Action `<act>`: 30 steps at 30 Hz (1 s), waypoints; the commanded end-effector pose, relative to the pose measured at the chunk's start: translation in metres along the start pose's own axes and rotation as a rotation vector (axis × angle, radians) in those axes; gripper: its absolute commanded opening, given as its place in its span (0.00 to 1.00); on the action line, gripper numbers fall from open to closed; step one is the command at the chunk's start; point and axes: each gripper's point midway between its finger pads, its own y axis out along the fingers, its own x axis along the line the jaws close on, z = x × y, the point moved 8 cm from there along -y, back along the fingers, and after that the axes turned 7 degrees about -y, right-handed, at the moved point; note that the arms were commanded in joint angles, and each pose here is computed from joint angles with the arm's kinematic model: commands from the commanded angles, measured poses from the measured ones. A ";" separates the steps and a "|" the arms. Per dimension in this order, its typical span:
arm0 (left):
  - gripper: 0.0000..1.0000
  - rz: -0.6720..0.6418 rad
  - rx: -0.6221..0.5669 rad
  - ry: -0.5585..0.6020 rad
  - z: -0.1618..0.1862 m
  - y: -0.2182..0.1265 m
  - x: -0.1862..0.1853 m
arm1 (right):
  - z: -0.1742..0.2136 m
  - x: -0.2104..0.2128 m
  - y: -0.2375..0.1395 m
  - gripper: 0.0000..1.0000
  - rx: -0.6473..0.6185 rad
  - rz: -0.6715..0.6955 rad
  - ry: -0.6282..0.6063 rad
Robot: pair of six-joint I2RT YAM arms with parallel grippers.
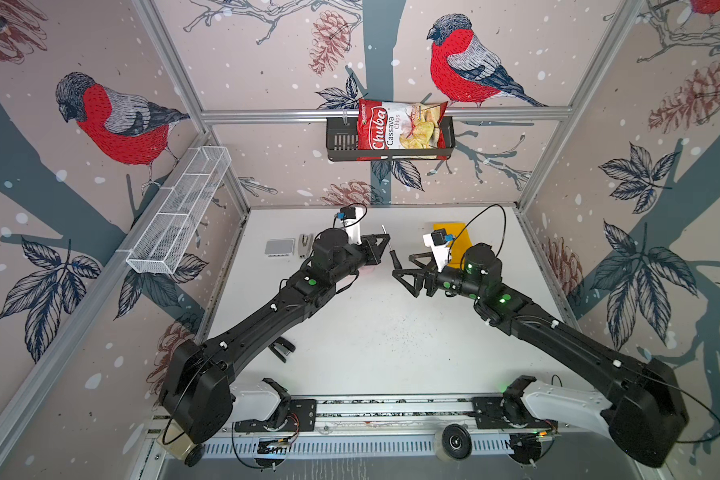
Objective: Put the screwdriver in the bin
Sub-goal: 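Carry the screwdriver toward the right gripper, which closes on its handle, then open the left gripper to release the shaft while the right gripper pulls the screwdriver away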
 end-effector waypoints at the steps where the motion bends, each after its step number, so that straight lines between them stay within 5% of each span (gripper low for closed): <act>1: 0.00 0.102 -0.012 0.085 -0.007 0.002 -0.023 | 0.002 0.002 -0.002 0.97 0.012 -0.036 0.039; 6: 0.00 0.134 -0.021 0.098 -0.010 0.001 -0.029 | 0.004 -0.004 -0.004 0.79 0.025 -0.036 0.064; 11: 0.00 0.134 -0.022 0.104 -0.009 0.001 -0.028 | 0.004 -0.006 -0.005 0.37 0.016 -0.043 0.061; 15: 0.00 0.132 -0.023 0.095 -0.009 0.001 -0.027 | 0.006 -0.004 -0.005 0.35 0.015 -0.077 0.052; 30: 0.00 0.097 -0.038 0.116 -0.010 -0.001 -0.025 | 0.005 -0.004 -0.008 0.06 0.032 -0.059 0.016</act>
